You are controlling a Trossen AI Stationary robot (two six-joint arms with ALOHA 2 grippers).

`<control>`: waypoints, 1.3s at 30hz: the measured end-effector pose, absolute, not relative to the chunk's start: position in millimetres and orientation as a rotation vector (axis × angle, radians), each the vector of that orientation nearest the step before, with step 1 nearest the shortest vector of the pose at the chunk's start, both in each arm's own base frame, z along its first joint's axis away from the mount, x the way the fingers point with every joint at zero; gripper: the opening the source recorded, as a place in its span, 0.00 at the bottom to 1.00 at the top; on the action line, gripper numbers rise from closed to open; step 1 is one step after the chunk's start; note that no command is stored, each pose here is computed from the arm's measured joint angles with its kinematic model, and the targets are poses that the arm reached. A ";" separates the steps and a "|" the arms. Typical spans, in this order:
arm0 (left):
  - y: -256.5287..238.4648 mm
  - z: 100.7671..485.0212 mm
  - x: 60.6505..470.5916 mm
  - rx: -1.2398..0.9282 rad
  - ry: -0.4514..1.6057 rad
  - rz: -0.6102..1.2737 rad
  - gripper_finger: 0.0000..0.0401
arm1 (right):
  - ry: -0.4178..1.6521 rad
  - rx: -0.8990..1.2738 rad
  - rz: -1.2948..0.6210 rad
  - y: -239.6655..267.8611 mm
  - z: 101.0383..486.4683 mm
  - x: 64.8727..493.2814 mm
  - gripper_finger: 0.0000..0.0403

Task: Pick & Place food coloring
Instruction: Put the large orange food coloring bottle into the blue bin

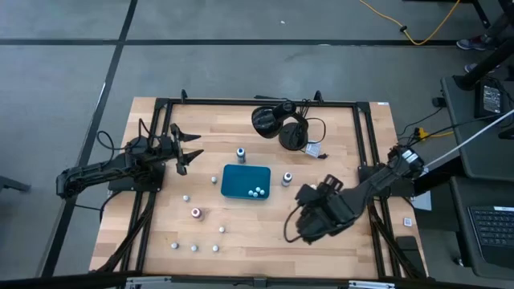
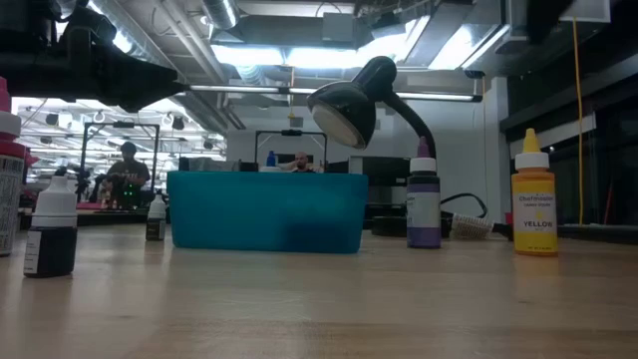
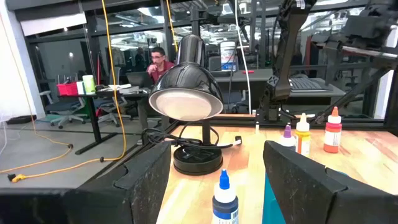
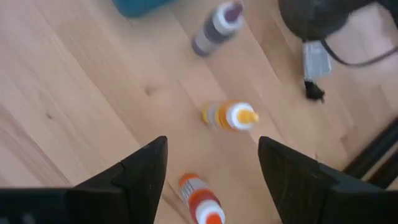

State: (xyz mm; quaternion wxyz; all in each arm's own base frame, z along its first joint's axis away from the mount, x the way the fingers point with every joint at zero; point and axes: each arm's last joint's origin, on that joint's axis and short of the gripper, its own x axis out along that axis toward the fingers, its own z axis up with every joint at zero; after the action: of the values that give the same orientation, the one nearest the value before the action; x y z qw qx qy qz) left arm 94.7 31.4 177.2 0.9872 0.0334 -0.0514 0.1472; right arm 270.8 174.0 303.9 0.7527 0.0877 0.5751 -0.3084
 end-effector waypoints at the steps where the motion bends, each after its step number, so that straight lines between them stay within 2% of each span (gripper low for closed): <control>1: 31.4 177.2 94.7 0.067 -0.103 0.296 0.63 | 1.253 0.202 -0.681 174.4 303.4 265.1 0.62; 16: 31.4 177.2 94.6 0.067 -0.103 0.296 0.63 | 1.230 0.368 -0.860 171.6 277.5 203.1 0.62; 32: 31.4 177.2 94.6 0.067 -0.103 0.296 0.63 | 1.247 0.494 -0.850 173.2 222.8 193.9 0.62; 39: 31.4 177.2 94.7 0.067 -0.103 0.296 0.63 | 1.252 0.538 -0.843 175.8 212.1 191.4 0.62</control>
State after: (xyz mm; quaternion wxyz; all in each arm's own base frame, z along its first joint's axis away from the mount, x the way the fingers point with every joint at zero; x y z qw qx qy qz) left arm 94.7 31.4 177.2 0.9872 0.0333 -0.0514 0.1473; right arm 191.4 175.8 212.1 0.6958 0.2412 0.5612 -0.3777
